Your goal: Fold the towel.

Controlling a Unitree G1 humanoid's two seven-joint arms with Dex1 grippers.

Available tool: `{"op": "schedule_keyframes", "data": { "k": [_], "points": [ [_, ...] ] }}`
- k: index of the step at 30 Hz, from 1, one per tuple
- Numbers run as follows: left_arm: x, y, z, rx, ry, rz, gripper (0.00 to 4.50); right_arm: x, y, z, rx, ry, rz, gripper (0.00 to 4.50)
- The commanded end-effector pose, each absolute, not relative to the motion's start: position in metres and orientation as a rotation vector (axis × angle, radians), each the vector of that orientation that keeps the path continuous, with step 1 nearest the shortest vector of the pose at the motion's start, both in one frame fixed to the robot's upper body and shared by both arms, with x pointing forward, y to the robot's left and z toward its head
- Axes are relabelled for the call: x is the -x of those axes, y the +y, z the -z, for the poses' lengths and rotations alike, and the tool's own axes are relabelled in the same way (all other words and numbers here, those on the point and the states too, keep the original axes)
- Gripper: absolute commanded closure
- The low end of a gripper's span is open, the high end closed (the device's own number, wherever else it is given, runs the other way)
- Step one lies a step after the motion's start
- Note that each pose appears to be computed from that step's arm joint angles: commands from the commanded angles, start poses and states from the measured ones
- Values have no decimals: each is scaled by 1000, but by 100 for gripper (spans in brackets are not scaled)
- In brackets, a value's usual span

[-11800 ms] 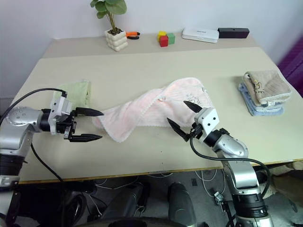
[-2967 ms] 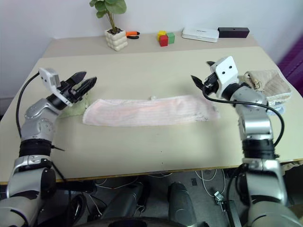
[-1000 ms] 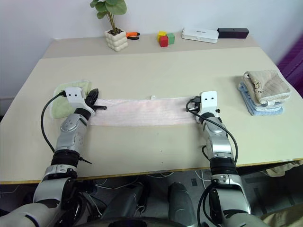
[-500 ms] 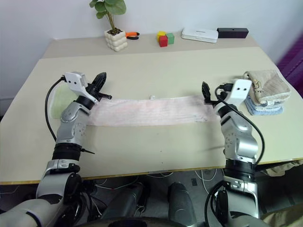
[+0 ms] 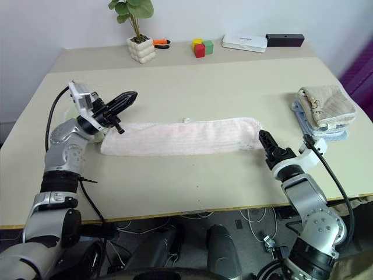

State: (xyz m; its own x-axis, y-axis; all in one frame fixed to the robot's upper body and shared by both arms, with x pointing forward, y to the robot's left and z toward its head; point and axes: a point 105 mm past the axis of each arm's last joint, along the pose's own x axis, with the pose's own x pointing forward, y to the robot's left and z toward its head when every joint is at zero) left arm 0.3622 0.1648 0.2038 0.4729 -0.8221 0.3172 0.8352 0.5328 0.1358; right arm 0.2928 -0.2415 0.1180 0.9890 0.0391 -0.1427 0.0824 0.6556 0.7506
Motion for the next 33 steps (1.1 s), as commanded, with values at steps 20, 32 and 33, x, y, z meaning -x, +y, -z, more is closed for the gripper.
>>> {"op": "schedule_keyframes", "data": {
  "k": [20,32,33],
  "points": [
    [-323,178,-180,47,4,1250,211,-313,-233,-96,-924,234,42,0],
    [-316,179,-181,93,37,1290,0,-328,-225,-97,-970,209,84,57],
    [-315,179,-181,96,36,1295,0,-329,-227,-96,-967,207,98,87]
  ]
}}
